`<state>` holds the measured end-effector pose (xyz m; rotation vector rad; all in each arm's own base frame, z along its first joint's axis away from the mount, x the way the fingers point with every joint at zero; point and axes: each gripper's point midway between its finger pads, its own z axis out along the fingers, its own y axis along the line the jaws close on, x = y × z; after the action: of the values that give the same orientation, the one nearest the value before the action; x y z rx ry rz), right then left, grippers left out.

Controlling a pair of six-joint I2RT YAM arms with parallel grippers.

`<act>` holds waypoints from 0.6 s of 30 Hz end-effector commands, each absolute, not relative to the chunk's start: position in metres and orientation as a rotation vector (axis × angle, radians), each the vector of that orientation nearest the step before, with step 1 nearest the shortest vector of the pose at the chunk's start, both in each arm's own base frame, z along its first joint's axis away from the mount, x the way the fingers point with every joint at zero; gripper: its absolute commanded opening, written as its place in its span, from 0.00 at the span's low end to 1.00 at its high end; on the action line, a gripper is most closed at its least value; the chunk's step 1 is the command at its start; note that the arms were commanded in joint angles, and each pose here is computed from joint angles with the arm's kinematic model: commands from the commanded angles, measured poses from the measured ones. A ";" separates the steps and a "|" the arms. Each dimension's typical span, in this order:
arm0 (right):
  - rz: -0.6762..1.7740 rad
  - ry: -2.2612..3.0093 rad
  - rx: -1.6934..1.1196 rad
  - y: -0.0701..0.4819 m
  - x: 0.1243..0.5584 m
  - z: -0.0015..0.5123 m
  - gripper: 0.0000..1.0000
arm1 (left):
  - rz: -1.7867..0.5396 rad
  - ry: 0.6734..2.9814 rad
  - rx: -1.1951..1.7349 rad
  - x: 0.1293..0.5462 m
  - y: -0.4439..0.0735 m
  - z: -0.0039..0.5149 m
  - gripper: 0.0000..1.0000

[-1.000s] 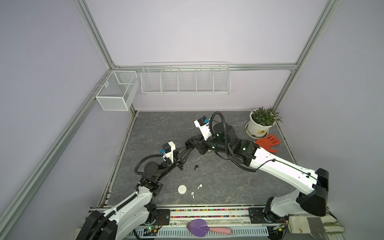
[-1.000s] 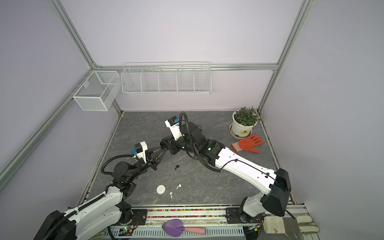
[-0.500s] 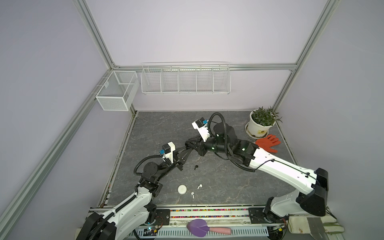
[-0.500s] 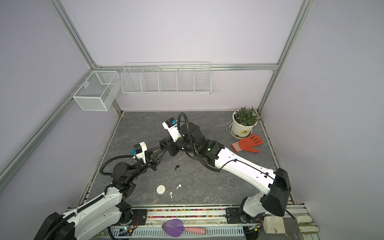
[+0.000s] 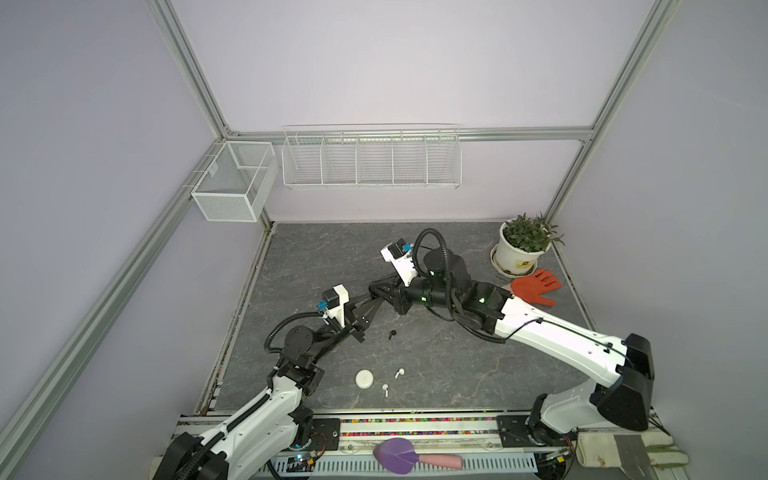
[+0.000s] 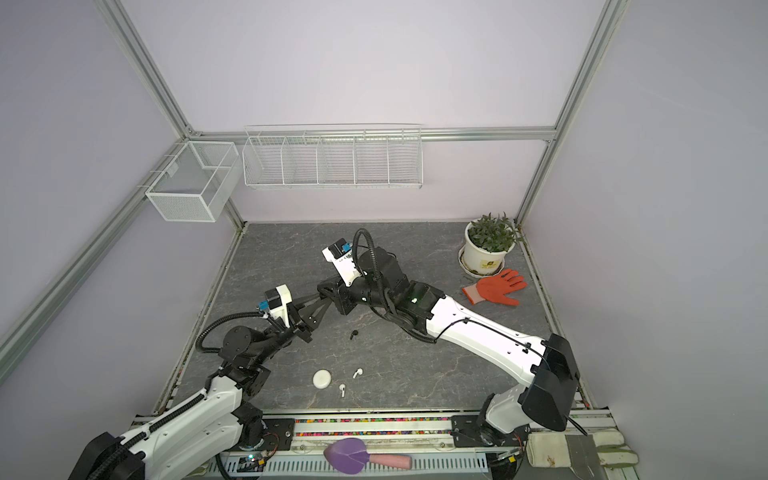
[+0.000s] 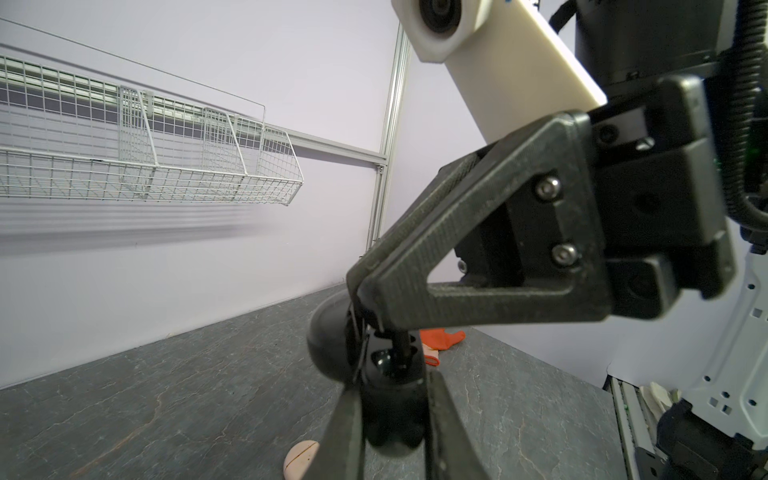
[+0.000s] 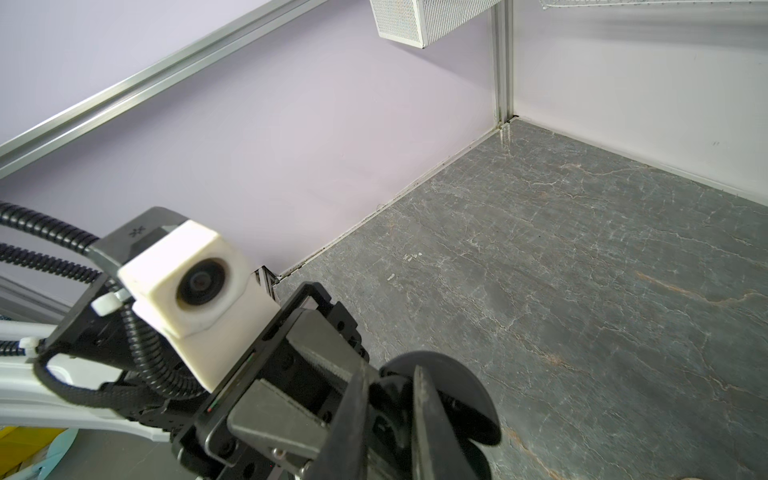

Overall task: Insert the wireless bluetooth earbuds into the charging case
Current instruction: 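Lower the black earbud into the open black case with the right gripper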

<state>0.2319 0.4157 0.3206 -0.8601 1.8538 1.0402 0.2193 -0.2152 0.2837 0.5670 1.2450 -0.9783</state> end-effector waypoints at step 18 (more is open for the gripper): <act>1.047 1.861 -0.913 0.418 0.225 0.307 0.07 | -0.967 1.184 0.580 0.213 -0.213 0.299 0.00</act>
<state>0.2307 0.4164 0.3176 -0.8725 1.8466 1.0447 0.2193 -0.2148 0.2812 0.5653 1.2617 -0.9777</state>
